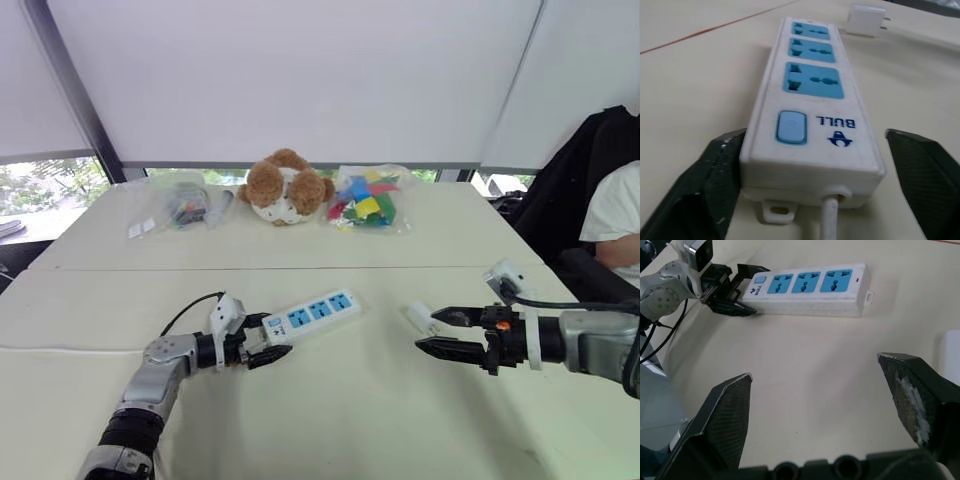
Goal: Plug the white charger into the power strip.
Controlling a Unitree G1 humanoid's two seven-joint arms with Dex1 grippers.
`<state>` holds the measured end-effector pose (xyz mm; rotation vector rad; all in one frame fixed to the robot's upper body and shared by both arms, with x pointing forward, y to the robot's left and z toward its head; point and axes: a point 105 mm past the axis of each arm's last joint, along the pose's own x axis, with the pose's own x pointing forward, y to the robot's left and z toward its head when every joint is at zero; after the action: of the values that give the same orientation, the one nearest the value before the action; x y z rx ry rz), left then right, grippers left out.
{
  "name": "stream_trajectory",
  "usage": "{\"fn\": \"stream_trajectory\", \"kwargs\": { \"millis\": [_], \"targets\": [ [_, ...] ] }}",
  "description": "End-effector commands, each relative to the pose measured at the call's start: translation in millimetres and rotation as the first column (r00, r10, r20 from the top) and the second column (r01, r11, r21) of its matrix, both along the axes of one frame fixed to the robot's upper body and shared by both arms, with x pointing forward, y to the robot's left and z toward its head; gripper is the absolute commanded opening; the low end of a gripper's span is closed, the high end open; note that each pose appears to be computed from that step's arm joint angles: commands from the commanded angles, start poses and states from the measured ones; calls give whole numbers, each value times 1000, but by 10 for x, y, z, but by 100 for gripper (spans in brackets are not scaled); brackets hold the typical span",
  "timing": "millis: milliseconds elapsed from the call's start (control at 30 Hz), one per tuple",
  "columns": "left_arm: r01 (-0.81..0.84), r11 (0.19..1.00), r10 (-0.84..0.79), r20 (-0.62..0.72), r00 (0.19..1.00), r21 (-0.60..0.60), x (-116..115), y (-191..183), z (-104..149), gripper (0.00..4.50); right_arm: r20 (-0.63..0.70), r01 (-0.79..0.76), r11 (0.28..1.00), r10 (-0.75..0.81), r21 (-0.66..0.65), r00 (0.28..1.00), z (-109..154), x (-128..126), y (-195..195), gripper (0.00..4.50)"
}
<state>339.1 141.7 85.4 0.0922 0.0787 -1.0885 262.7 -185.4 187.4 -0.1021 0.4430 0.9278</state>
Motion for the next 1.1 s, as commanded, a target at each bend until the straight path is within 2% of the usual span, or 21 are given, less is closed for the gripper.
{"fn": "stream_trajectory", "kwargs": {
  "millis": [33,267,433,533,667,800,933,1100],
  "targets": [
    [14,1000,-14,32,999,-4,13,-45,46,304,28,-20,1000,20,-17,999,84,-26,8,450],
    [75,994,-79,46,996,74,19,-73,38,305,24,-18,1000,18,4,1000,125,-35,-6,450],
    [248,947,-262,39,964,205,-6,-192,63,305,16,34,997,-33,-75,999,184,10,-282,450],
    [332,911,-345,15,938,244,16,-275,88,305,-45,145,977,-154,-156,987,183,152,-544,450],
    [405,867,-417,-23,909,290,25,-331,48,305,-75,158,955,-182,-252,980,182,343,-662,450],
    [453,830,-454,-77,887,326,15,-337,-53,305,-101,66,925,-111,-374,989,230,665,-584,450],
    [459,829,-461,-75,884,318,25,-396,-71,305,-172,23,881,-118,-473,978,219,1028,-521,450],
    [455,833,-460,-64,886,313,7,-409,-92,305,-284,-67,837,-108,-542,953,90,1225,-446,450]
  ]
}}
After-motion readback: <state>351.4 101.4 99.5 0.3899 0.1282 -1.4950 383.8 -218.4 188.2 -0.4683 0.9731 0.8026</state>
